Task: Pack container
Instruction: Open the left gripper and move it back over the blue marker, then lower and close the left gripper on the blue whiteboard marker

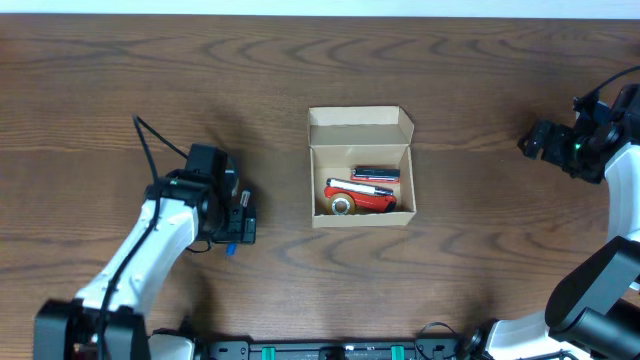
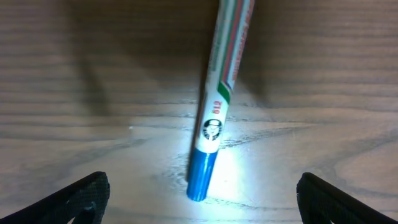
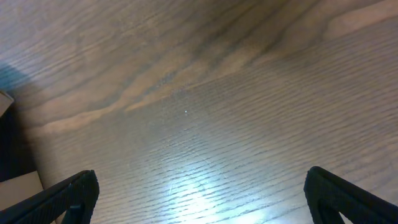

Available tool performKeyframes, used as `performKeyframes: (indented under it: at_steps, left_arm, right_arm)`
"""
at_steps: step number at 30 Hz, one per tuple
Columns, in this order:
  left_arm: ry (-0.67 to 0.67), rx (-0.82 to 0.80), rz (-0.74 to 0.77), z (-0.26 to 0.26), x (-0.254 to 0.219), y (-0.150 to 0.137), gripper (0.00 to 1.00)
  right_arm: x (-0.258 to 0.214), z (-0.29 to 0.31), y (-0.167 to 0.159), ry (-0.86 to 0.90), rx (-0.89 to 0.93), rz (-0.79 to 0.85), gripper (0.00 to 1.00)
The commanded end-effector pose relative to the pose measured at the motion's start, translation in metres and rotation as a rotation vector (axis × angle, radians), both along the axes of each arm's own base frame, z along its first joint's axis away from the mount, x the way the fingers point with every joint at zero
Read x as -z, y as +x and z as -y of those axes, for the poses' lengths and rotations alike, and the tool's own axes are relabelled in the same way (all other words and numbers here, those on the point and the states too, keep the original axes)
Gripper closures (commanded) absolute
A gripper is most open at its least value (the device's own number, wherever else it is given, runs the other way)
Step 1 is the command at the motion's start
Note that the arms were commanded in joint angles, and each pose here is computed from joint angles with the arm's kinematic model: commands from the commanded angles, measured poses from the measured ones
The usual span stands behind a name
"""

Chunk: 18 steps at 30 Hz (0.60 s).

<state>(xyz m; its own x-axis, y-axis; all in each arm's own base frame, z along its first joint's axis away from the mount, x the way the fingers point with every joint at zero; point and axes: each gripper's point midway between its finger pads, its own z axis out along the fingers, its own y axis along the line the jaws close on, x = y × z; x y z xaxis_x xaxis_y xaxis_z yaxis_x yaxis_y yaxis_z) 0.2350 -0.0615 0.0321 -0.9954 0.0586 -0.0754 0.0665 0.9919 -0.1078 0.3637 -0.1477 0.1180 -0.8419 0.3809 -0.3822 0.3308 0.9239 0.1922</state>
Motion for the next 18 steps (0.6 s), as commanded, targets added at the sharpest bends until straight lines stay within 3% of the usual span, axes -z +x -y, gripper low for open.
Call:
performKeyframes:
  at_steps: [1,18]
  left_arm:
    - [-0.051,0.018,0.004,0.009,-0.005,0.014,0.05]
    - [-0.003,0.037,-0.089,0.005,0.028,0.023,0.05]
  right_arm:
    - [0.0,-0.001,-0.001,0.003,-0.008,0.001,0.01]
    - [0.0,-0.002,-0.001,0.007,-0.01,0.002,0.01]
